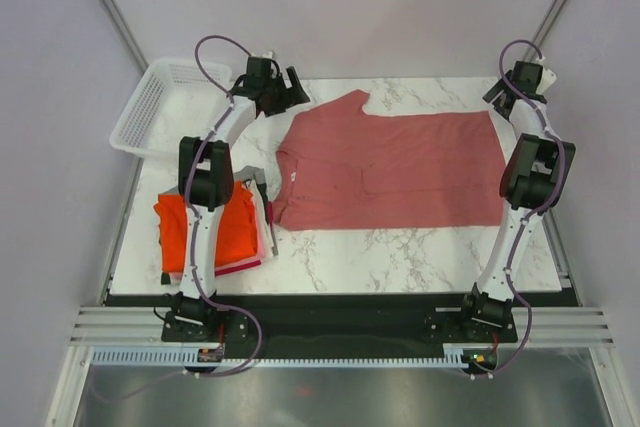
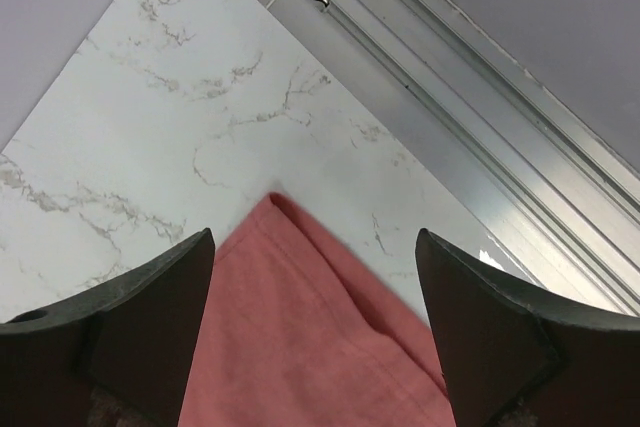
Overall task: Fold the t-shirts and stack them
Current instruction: Fold the tshirt
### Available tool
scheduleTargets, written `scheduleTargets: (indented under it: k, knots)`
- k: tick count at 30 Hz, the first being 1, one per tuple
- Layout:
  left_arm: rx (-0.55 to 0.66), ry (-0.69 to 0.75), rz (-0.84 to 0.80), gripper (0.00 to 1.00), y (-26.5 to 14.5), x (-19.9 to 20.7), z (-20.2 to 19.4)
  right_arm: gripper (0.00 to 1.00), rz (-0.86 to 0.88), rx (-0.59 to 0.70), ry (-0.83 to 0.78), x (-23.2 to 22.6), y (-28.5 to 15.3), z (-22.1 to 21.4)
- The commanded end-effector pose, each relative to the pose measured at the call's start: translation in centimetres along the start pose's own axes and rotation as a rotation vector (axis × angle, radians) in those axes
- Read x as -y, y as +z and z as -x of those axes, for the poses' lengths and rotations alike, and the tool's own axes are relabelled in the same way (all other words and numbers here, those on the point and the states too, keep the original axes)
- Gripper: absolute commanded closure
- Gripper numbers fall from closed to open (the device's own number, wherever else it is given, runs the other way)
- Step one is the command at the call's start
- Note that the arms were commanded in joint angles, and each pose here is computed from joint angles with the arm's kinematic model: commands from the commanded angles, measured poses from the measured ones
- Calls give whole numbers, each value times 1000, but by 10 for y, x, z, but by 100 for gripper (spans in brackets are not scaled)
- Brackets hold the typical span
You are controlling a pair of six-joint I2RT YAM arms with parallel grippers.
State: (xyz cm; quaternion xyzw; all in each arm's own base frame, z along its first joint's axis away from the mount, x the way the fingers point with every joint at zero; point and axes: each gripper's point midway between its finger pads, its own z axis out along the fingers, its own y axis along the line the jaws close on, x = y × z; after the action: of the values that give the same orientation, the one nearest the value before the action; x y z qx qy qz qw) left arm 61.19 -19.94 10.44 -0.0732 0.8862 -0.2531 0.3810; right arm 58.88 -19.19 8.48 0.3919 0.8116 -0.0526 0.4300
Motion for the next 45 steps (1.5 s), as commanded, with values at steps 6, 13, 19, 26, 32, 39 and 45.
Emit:
scheduleTargets:
  k: [6,13,19,26,32,39,45]
  knots:
    - [13,20,-22,6,26,-4,4,16,82,-21,-33,-15,38,-5]
    - [5,7,-31,7,38,-7,-2,23,136,-68,-36,-21,52,-23]
    - [14,31,-19,7,36,-9,1,45,172,-94,-36,-27,56,-31]
    - [1,23,-11,7,37,-10,-4,52,134,-89,-92,-22,49,-36]
    - [-10,32,0,7,42,-7,-13,79,142,-88,-104,-27,46,-37]
    - [-64,1,22,7,51,-10,-31,99,156,-96,-94,-32,42,-38]
    - [-83,-8,35,12,53,-13,-35,99,177,-105,-82,-36,41,-40]
